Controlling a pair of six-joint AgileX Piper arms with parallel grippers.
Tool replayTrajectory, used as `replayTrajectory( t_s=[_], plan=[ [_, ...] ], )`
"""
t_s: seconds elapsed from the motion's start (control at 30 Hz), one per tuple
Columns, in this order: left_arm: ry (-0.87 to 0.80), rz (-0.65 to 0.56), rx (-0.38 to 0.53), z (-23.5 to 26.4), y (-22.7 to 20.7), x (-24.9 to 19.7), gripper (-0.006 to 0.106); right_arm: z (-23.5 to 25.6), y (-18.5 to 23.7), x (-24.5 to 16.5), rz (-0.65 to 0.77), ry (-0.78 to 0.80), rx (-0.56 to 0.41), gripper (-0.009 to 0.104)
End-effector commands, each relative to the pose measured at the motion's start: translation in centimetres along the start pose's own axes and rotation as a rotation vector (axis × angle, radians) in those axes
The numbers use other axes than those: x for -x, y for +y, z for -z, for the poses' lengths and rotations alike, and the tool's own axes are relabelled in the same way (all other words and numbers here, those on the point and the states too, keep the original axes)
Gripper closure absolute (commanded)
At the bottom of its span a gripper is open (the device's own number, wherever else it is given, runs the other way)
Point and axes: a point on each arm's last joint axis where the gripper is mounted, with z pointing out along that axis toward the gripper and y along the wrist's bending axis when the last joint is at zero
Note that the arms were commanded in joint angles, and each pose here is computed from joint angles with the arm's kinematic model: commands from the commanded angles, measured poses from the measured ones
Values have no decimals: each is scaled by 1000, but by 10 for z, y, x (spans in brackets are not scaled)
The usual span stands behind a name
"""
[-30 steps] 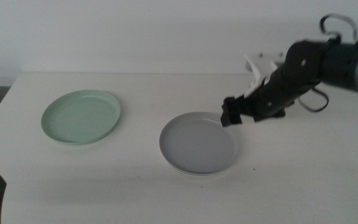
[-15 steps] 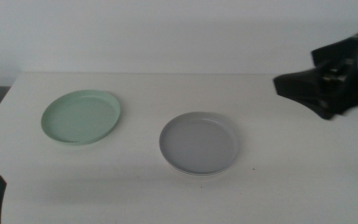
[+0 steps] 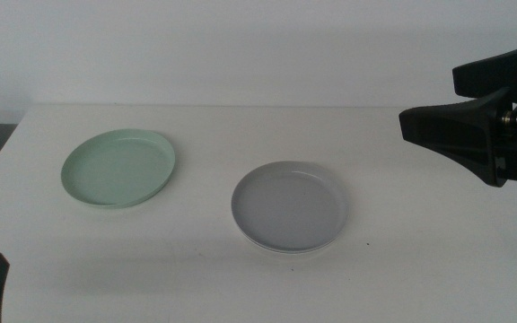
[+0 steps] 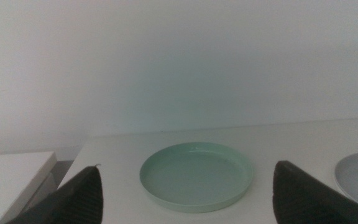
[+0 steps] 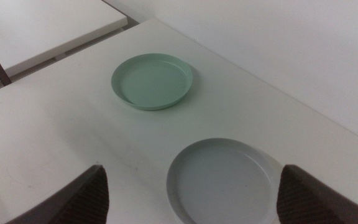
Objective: Stack the three bowls on top of each other.
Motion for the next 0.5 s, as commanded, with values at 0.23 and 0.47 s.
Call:
replayTrajectory(
  t_s=[0.23,0.47],
  plan=[
    [196,68,42,-19,4,52,7,1,0,1,6,-15,-6,4],
    [799,96,19,-65,4,133,7,1,0,1,6,-15,-6,4]
  ],
)
